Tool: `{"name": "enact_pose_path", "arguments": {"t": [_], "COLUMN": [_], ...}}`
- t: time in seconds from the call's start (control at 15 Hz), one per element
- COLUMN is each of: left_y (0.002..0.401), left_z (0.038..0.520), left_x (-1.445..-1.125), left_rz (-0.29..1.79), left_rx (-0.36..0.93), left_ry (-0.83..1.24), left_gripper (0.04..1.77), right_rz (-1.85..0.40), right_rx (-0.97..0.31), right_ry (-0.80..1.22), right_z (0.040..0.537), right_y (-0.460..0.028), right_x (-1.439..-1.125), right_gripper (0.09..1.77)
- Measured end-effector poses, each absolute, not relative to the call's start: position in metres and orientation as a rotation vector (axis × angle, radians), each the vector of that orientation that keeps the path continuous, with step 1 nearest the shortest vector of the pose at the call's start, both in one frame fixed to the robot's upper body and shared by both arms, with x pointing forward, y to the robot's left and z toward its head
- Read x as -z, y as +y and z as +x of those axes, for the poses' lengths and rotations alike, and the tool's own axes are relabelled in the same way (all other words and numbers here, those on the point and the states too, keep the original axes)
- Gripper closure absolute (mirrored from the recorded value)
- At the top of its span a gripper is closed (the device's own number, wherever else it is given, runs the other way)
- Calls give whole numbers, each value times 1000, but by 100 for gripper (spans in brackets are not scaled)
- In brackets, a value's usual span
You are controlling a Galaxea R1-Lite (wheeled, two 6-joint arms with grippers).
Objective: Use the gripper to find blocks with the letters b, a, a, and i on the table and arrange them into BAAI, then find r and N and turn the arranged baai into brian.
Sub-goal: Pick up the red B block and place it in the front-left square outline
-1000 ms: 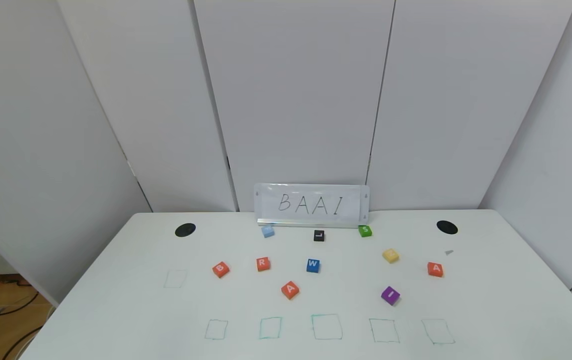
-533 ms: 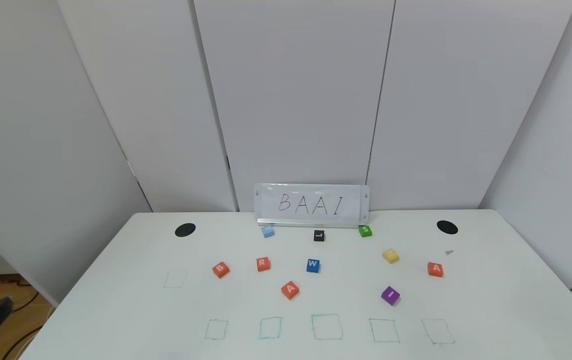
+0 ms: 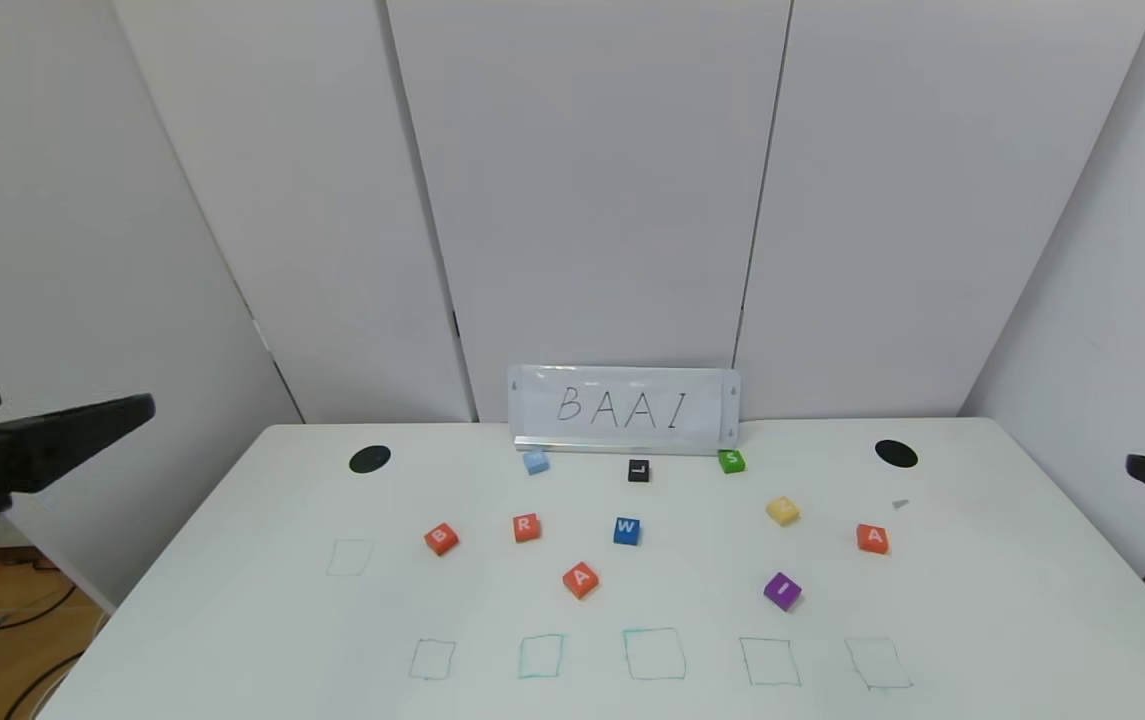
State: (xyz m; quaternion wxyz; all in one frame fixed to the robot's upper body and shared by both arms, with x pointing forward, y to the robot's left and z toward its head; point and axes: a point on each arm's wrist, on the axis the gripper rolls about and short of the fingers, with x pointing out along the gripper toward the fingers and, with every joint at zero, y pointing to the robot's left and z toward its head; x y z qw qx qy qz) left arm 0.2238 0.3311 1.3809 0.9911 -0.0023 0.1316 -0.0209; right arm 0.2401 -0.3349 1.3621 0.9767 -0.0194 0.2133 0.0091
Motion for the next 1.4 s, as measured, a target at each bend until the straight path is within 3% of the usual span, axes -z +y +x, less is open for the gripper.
{"name": "enact_pose_path", "arguments": {"t": [0.27, 0.53, 1.07, 1.4], "left_y": [330, 328, 297, 281], "left_z": [262, 302, 391, 452], "left_x": [-1384, -1384, -1365, -1331], "left_rz": [-10, -19, -259, -394], "left_rx": [50, 42, -126, -244], "left_ry": [507, 681, 999, 1152], "left_gripper": [9, 9, 9, 9], "right_rz": [-27, -47, -51, -59], "right_rx": [-19, 28, 16, -8], "right_ry": [599, 665, 663, 661], "right_z": [280, 311, 312, 307], "right_y": [-334, -330, -329, -324], "right_x": [-1379, -1373, -1375, -1376], "right_gripper": [15, 15, 15, 15]}}
